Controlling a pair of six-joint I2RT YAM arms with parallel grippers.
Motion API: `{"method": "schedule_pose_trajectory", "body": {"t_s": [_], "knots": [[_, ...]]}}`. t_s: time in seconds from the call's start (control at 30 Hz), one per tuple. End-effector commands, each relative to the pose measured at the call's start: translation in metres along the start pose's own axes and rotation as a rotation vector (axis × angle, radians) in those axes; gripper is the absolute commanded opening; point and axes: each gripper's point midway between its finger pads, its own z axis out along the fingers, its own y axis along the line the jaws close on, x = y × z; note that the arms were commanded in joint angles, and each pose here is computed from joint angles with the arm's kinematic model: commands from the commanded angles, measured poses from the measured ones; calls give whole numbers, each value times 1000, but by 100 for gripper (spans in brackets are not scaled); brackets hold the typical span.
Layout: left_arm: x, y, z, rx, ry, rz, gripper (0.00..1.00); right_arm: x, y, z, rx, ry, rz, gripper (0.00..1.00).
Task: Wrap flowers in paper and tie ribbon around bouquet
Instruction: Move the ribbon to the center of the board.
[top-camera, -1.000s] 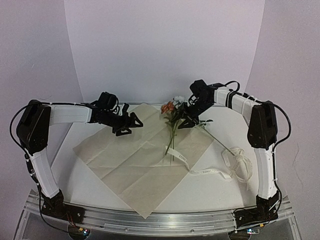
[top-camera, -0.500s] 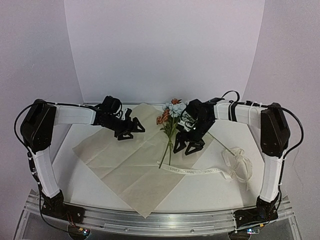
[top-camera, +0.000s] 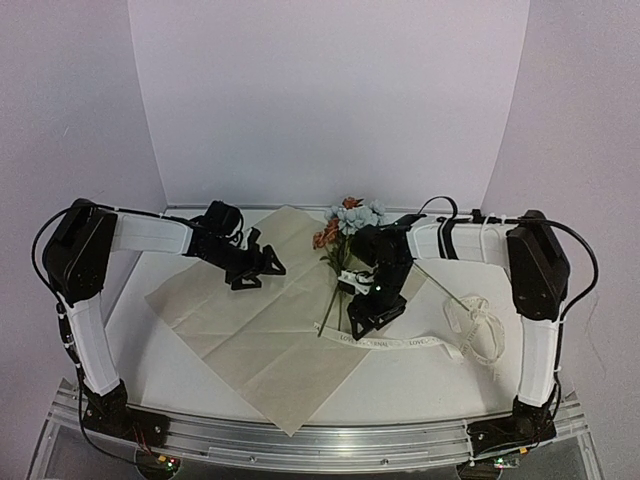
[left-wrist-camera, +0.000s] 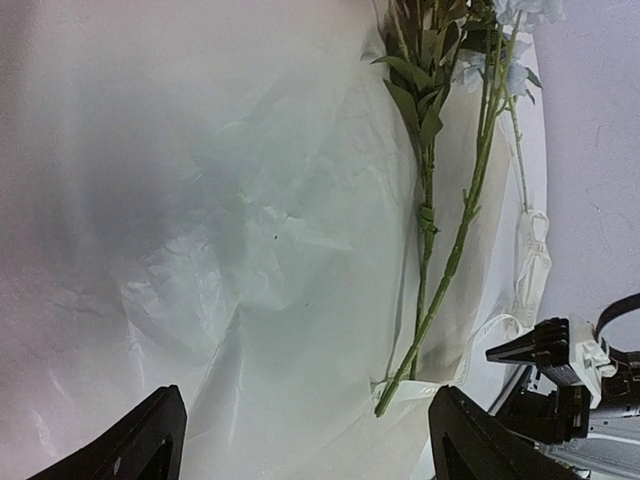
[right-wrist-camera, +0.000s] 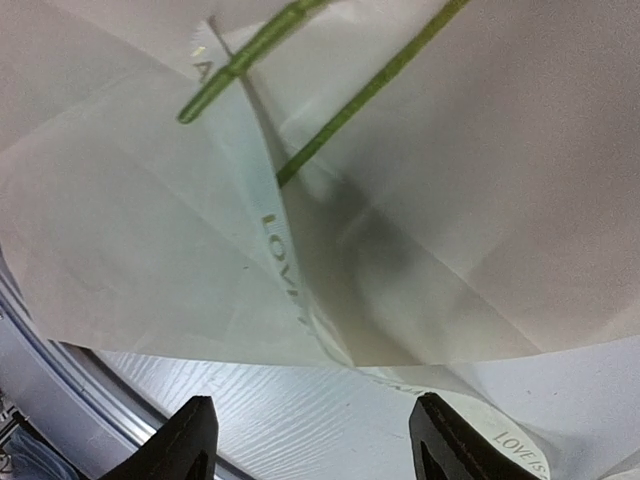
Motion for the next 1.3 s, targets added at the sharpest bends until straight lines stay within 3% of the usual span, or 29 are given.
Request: {"method": "schedule_pose_trajectory", "body": {"t_s": [0.0,0.2,0.5,0.9,1.07,1.27], "knots": [[6,4,-2,2,-14,-18,87,-7,-9,12,58,29,10,68],[14,8,-4,2,-12,-34,87,-6,-6,22,50,49,52,65],[21,26,6,-48,8,-112,87,16,-6,34,123,97,49,51],[37,62,15,-150,27,-238,87,35,-12,13,196,68,76,1],[39,68,15,-154,26,-258,87,68,-31,-16,299,80,127,0],[40,67,16,-135,31,-260,87,131,-80,-42,452,150,324,0]]}}
